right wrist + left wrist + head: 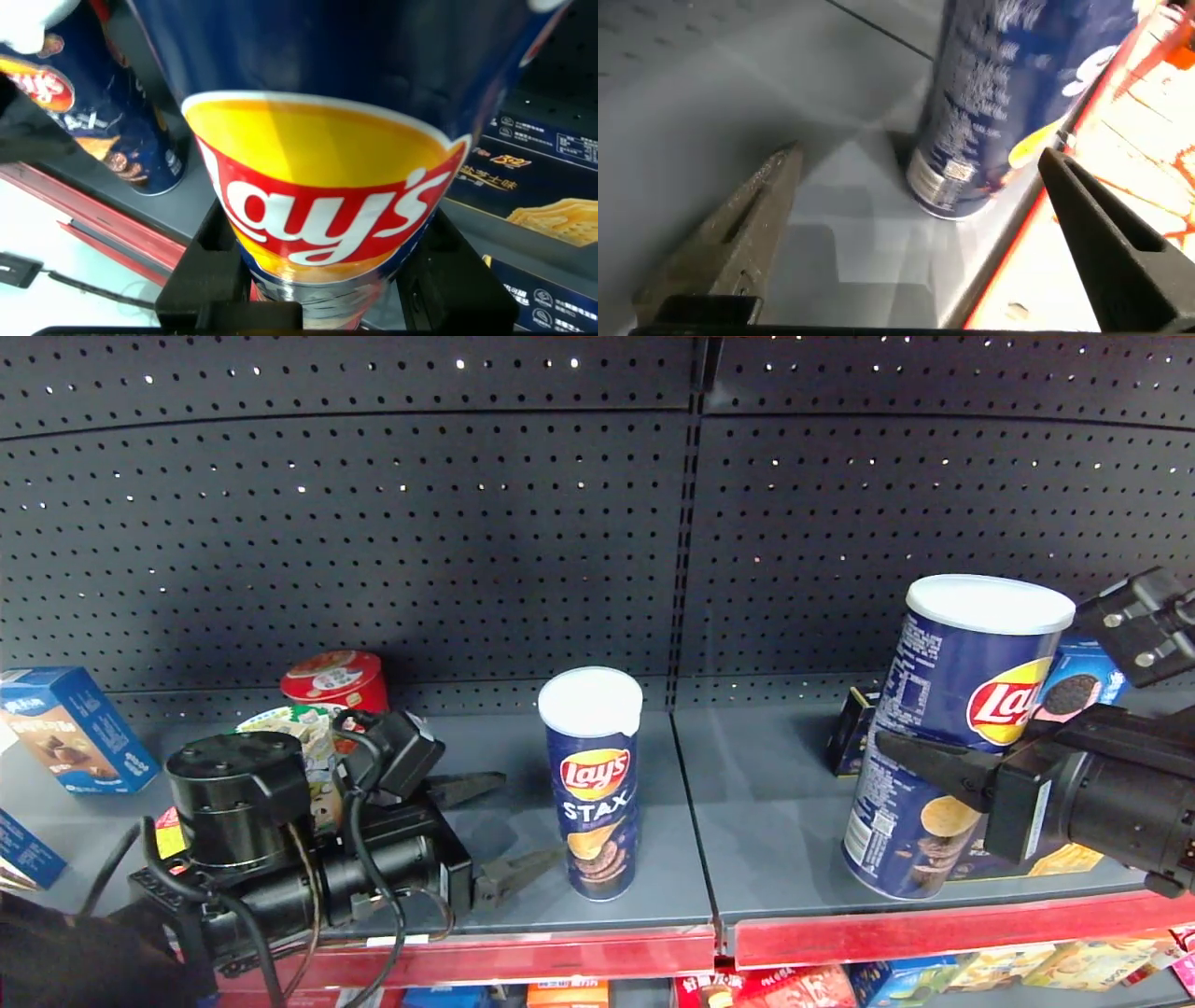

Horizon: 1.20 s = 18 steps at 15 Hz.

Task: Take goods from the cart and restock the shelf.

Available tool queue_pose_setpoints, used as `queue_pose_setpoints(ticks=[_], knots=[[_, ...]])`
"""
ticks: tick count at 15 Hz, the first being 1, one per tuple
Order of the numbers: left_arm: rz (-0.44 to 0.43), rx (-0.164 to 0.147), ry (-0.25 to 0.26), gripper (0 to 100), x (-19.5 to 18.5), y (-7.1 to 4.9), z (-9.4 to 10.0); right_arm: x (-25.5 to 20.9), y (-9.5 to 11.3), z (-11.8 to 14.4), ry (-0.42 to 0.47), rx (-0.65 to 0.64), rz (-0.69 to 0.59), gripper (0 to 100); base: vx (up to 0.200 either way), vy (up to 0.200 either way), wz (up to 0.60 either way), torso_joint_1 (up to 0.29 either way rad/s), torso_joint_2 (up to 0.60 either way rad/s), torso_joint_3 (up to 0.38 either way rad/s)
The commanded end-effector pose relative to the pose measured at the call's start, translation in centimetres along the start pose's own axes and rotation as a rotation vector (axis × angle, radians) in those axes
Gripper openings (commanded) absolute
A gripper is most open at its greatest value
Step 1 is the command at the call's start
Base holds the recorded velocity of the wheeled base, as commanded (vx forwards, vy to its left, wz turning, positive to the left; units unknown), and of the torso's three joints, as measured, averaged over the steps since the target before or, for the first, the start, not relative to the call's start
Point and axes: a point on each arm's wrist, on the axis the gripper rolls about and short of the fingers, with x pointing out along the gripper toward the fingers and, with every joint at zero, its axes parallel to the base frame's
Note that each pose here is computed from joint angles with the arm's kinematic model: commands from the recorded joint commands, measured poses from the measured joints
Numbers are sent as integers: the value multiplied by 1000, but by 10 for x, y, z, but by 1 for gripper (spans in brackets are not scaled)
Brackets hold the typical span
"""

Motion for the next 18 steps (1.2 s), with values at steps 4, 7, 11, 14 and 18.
queue_pose_setpoints(ticks=[4,7,11,14,18], knots=[[36,42,-93,100,-19,0,23,-3,0,0,-5,1,0,0,0,0,0,0,0,0],[60,74,-161,100,-30,0,41,-4,-1,-3,1,0,1,0,0,0,0,0,0,0],[122,149,-300,100,-62,-2,83,-4,-1,-2,0,-1,-3,0,0,0,0,0,0,0],[186,159,-324,100,-110,-24,108,-3,-1,-1,-3,0,-3,0,0,0,0,0,0,0],[515,115,-357,100,-164,-53,110,3,1,2,-3,-1,0,0,0,0,0,0,0,0]])
